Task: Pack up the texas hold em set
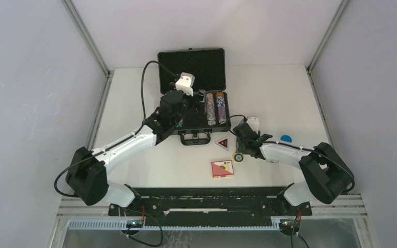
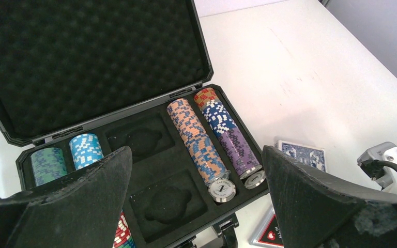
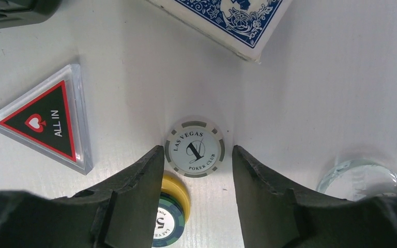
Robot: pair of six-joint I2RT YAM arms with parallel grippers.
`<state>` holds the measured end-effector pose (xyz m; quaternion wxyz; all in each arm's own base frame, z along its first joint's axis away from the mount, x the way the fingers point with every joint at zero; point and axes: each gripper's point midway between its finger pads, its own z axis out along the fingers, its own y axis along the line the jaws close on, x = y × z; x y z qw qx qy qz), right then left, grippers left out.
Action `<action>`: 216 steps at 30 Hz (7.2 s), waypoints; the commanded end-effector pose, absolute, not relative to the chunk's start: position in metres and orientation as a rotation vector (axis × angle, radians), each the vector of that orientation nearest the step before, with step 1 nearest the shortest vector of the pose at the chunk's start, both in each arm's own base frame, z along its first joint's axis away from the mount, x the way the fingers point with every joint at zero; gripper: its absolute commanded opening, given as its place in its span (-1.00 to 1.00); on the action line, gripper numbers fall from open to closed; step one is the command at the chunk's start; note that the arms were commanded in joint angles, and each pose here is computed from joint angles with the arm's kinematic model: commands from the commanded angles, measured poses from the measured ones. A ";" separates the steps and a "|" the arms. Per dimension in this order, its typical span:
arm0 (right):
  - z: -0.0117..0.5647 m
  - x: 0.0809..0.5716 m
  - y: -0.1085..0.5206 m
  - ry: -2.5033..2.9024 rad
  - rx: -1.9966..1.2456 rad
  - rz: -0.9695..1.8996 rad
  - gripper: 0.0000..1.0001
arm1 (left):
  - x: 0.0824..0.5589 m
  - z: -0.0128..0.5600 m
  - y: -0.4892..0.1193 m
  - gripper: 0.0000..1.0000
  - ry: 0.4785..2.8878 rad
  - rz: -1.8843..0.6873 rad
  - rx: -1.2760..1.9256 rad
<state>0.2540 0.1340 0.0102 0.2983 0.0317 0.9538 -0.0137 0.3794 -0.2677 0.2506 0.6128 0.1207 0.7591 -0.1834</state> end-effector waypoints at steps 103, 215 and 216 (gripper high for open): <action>0.026 0.200 0.008 2.336 1.179 -0.003 0.33 | 0.379 0.292 -0.290 1.00 1.611 -0.727 0.250; 0.021 0.186 0.000 2.331 1.185 -0.037 -0.05 | 0.380 0.283 -0.294 1.00 1.632 -0.762 0.259; 0.022 0.186 -0.001 2.327 1.184 -0.039 0.06 | 0.380 0.283 -0.295 0.99 1.631 -0.763 0.259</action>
